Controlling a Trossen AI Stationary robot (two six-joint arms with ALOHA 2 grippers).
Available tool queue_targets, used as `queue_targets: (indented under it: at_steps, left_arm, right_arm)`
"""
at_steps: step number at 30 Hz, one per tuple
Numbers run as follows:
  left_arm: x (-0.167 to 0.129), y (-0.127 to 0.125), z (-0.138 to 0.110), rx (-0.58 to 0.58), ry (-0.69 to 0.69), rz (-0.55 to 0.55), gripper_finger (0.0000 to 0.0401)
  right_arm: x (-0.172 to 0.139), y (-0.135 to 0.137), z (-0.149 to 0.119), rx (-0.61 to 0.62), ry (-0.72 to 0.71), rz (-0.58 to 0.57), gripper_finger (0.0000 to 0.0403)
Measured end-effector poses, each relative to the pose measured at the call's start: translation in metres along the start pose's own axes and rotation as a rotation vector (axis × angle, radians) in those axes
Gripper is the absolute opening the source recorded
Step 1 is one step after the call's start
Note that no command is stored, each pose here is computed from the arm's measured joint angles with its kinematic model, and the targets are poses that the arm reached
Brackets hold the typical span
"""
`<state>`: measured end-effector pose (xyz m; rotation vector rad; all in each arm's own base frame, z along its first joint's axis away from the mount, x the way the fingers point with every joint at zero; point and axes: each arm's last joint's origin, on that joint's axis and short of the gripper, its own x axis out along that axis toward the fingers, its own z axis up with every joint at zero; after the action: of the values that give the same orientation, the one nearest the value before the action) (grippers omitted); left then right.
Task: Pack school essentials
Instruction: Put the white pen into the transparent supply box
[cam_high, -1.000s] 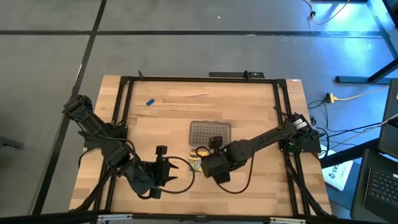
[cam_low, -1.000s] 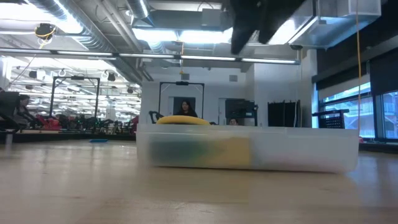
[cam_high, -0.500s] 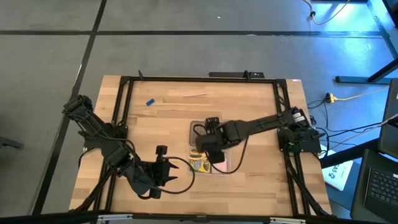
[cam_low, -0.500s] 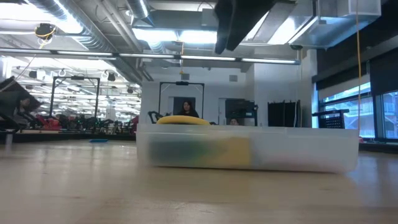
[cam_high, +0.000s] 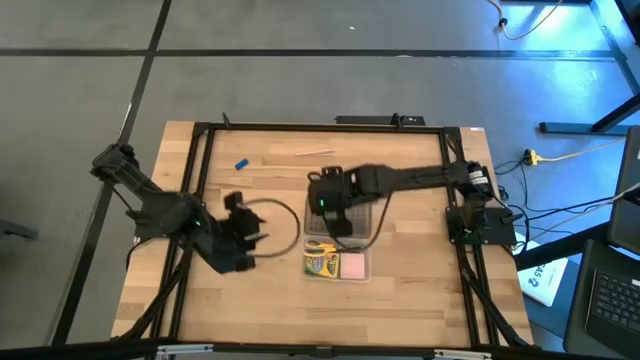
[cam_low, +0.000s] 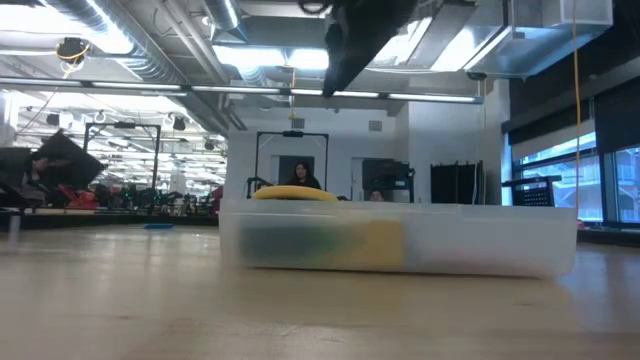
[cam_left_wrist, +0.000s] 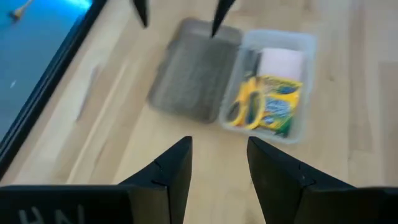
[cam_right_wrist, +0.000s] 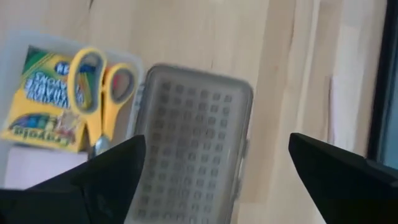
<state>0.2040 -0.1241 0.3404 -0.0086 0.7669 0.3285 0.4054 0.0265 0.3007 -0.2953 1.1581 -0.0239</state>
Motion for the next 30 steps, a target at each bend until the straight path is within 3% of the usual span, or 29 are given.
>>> queue_targets:
  at_steps: [9,17,24,30]
  left_arm:
    - [-0.017,0.037,-0.016,-0.081,0.015,0.023,0.0148]
    - [-0.021,0.062,-0.043,-0.144,0.005,0.014,0.0148]
    - [-0.024,0.075,-0.052,-0.154,-0.022,0.019,0.0148]
    - [-0.024,0.08,-0.054,-0.127,-0.028,0.029,0.0148]
  right_arm:
    - [0.014,-0.084,-0.015,0.134,-0.065,0.06,0.0396]
    - [0.018,-0.126,-0.024,0.187,-0.127,0.01,0.0396]
    - [0.029,-0.137,-0.029,0.235,-0.164,0.142,0.0396]
    - [0.034,-0.137,-0.029,0.258,-0.119,0.057,0.0395]
